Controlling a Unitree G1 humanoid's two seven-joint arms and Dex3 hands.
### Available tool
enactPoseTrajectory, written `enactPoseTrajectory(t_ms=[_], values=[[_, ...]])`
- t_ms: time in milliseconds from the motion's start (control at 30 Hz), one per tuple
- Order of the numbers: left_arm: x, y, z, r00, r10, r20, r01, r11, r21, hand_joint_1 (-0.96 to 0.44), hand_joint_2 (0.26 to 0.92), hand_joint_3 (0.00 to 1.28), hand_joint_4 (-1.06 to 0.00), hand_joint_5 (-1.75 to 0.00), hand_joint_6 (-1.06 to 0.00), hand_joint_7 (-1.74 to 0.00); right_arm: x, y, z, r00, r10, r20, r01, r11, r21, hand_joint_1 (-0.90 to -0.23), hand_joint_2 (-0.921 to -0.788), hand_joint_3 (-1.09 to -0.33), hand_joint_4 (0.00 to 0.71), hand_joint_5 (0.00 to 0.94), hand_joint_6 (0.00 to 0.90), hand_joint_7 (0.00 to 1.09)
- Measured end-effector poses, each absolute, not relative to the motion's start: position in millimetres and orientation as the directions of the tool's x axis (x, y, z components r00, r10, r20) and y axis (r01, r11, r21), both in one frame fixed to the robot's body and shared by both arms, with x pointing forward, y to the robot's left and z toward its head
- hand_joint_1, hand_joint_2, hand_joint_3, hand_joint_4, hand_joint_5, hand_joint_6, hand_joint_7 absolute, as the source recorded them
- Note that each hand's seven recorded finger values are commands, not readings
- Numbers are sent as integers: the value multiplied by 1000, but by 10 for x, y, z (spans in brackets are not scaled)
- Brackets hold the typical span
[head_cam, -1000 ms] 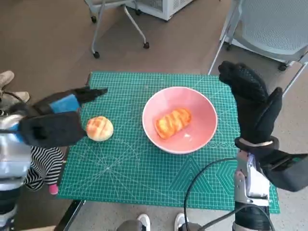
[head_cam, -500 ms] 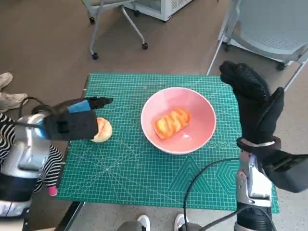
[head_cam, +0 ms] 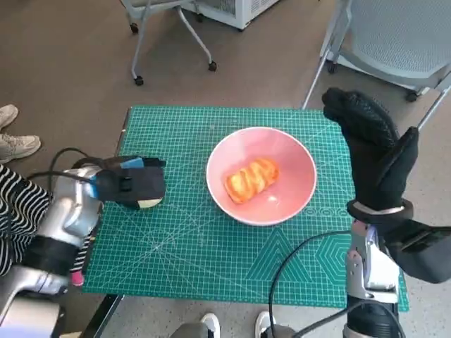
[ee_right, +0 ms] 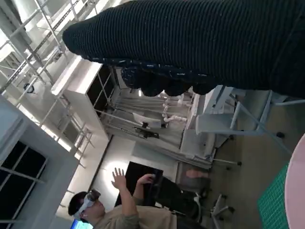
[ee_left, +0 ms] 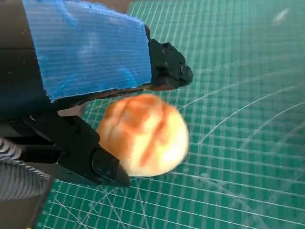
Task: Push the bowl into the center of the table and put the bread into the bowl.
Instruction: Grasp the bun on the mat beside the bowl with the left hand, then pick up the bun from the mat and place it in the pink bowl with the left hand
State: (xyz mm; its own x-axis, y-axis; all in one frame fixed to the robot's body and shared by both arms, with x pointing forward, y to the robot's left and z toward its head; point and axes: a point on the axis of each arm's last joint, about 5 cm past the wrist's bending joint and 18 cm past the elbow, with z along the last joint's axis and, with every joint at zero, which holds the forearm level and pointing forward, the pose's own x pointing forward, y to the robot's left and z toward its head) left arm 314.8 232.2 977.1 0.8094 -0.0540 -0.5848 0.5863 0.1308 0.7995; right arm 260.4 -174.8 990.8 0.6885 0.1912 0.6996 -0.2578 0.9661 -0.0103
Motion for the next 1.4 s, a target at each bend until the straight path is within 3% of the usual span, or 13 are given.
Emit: enactPoseTrajectory(t_ms=[33, 67, 100, 133, 167, 233, 267, 433, 600, 833, 1000, 1167, 1400], values=[[3158, 2319, 9768, 812, -48, -581, 583, 120, 804, 65, 837, 41, -601, -113, -600, -127, 2603, -1749, 9908, 688, 191, 700, -257, 966, -10, -665, -921, -704, 181, 0, 47, 567], [3167, 2318, 9767, 815, -43, -577, 578, 112, 808, 63, 841, 38, -643, -131, -620, -152, 2602, -1749, 9909, 688, 191, 700, -257, 966, -10, -665, -921, -704, 181, 0, 47, 567], [3177, 2322, 9769, 821, -36, -570, 571, 106, 814, 40, 870, 61, -670, -487, -580, -559, 2601, -1747, 9912, 688, 191, 700, -258, 966, -10, -665, -921, -704, 181, 0, 47, 567], [3184, 2329, 9765, 825, -32, -565, 565, 101, 819, 26, 888, 86, -677, -729, -544, -830, 2600, -1746, 9912, 688, 191, 700, -258, 966, -10, -665, -921, -704, 181, 0, 47, 567], [3189, 2337, 9759, 828, -27, -560, 559, 95, 823, 17, 888, 89, -714, -846, -564, -968, 2599, -1747, 9913, 688, 191, 700, -258, 966, -10, -666, -921, -704, 181, 0, 46, 567], [3195, 2354, 9747, 835, -21, -549, 549, 84, 832, 9, 878, 93, -763, -933, -609, -1060, 2598, -1749, 9913, 687, 191, 701, -257, 966, -10, -667, -921, -704, 181, 0, 46, 568], [3196, 2363, 9738, 838, -21, -545, 545, 80, 834, 7, 874, 94, -776, -948, -623, -1075, 2597, -1749, 9913, 687, 191, 701, -258, 966, -10, -667, -921, -704, 181, 0, 46, 568], [3194, 2371, 9729, 845, -43, -532, 534, 68, 843, 1, 698, 384, -817, -1072, -694, -1120, 2595, -1753, 9910, 689, 190, 699, -256, 967, -10, -668, -921, -703, 181, 0, 46, 568], [3184, 2383, 9779, 854, -73, -516, 520, 65, 852, 1, 653, 478, -787, -1179, -709, -1084, 2594, -1753, 9908, 690, 190, 698, -256, 967, -10, -668, -921, -703, 181, 0, 46, 569], [3101, 2409, 9910, 873, -127, -471, 483, 91, 871, 1, 799, 213, -774, -1198, -743, -947, 2594, -1755, 9905, 693, 190, 696, -256, 967, -9, -669, -921, -703, 181, 0, 46, 569], [2997, 2398, 10118, 915, -194, -354, 384, 154, 910, 1, 816, 177, -777, -1174, -751, -950, 2593, -1754, 9903, 693, 190, 695, -257, 966, -8, -670, -921, -703, 181, 0, 46, 570], [2867, 2349, 10372, 945, -258, -201, 261, 222, 939, 2, 851, 111, -786, -1048, -727, -1081, 2594, -1752, 9903, 693, 191, 695, -258, 966, -9, -670, -921, -703, 181, 0, 46, 570], [2647, 2231, 10702, 939, -343, 2, 113, 315, 942, 3, 855, 93, -817, -1000, -721, -1100, 2595, -1751, 9904, 693, 192, 695, -260, 966, -9, -670, -921, -702, 181, 0, 46, 570]])
